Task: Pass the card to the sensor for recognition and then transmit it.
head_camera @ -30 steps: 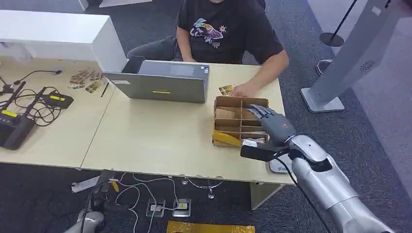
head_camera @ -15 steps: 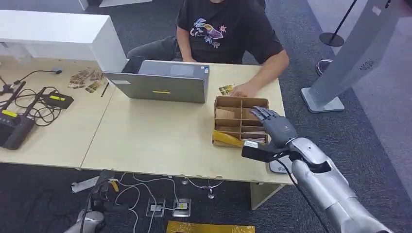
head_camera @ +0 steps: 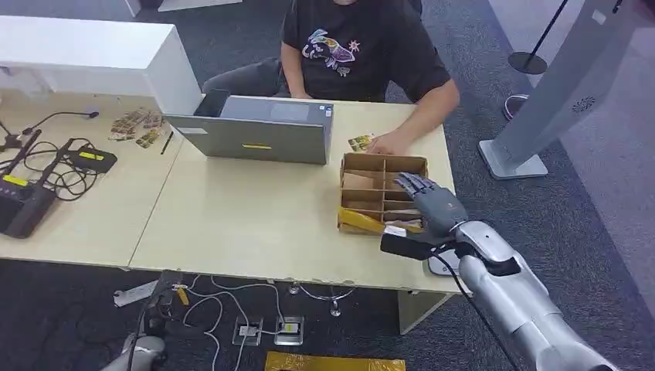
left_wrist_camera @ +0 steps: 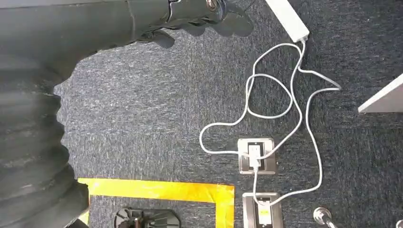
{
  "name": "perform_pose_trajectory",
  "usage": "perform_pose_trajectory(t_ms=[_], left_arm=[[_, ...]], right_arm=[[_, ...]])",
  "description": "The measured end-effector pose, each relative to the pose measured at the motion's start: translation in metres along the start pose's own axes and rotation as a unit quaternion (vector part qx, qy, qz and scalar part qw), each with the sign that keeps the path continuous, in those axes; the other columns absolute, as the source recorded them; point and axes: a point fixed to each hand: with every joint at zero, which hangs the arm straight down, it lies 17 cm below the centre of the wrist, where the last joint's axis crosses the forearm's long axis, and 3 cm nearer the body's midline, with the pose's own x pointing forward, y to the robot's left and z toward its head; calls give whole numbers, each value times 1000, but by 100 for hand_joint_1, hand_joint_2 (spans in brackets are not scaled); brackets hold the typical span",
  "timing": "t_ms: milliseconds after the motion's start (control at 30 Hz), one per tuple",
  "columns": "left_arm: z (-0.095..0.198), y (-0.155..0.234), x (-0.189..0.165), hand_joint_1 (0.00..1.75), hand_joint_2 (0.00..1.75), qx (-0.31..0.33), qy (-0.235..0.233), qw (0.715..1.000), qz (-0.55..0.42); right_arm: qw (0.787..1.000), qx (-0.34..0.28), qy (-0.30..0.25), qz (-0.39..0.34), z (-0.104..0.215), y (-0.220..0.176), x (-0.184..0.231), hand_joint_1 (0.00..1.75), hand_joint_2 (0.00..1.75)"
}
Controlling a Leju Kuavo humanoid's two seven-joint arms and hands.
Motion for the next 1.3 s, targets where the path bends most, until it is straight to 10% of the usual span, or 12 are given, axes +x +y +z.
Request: perform_pose_trajectory(t_ms=[200, 1300], left_arm=[[0, -1, 1, 0, 175, -3, -1, 1000, -4], [0, -2, 0, 0, 175, -5, 2, 1000, -10]], right_arm=[[1000, 2, -3, -7, -1, 1, 3, 175, 175], [1000, 6, -9, -28, -6, 1, 14, 175, 175]])
